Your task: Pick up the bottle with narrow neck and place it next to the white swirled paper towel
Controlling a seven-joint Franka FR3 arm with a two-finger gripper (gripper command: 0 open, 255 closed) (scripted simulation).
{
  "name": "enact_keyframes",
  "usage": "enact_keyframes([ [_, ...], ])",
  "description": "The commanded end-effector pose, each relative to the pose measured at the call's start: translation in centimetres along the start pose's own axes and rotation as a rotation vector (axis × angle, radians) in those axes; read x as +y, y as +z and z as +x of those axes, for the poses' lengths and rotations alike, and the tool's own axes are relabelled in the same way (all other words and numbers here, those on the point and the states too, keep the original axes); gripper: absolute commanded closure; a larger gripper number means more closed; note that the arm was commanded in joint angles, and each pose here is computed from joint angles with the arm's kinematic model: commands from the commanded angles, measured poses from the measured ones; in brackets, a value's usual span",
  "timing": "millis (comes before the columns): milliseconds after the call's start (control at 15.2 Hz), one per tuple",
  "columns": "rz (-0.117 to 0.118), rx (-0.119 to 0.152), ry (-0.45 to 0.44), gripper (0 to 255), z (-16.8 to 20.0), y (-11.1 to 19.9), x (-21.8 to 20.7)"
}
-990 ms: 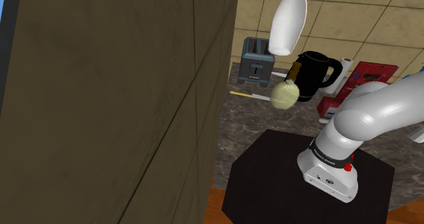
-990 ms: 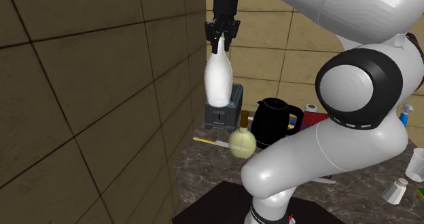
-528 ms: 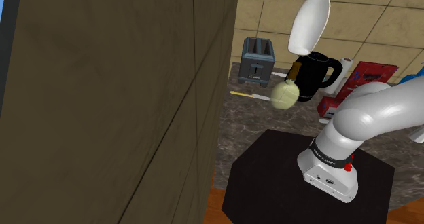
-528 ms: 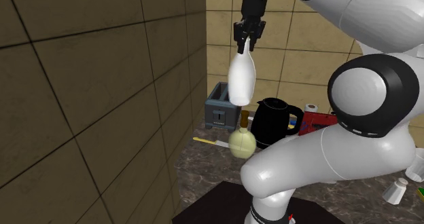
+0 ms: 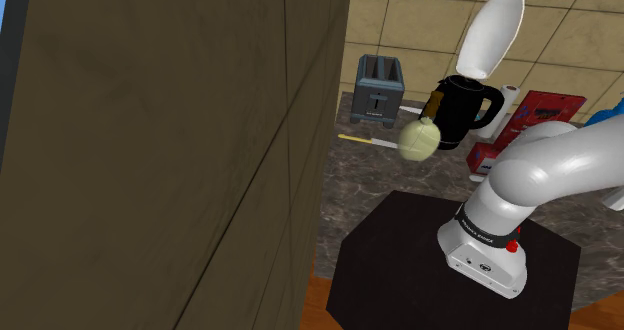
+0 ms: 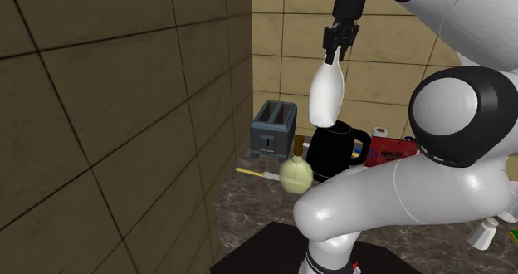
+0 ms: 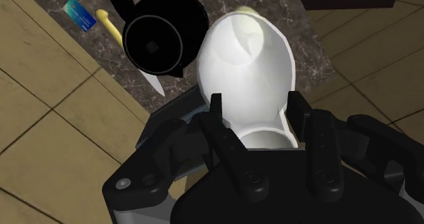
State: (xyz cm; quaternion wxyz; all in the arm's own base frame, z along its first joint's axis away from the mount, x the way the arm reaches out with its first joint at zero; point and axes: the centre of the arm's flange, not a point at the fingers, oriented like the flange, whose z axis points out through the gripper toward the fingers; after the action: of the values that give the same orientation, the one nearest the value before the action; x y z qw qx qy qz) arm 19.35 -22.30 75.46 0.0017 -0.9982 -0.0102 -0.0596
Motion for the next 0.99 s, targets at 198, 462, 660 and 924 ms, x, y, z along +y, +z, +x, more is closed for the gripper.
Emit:
enact_keyframes([
  [198, 0.0, 0.0, -0.002, 255, -3.9, -0.5, 5.3],
  [462, 0.0, 0.0, -0.002, 255, -6.9, -0.9, 9.6],
  [660, 0.0, 0.0, -0.002, 255, -9.1, -1.2, 12.8],
  [924, 0.0, 0.0, -0.002, 255, -12.1, -1.6, 17.2],
])
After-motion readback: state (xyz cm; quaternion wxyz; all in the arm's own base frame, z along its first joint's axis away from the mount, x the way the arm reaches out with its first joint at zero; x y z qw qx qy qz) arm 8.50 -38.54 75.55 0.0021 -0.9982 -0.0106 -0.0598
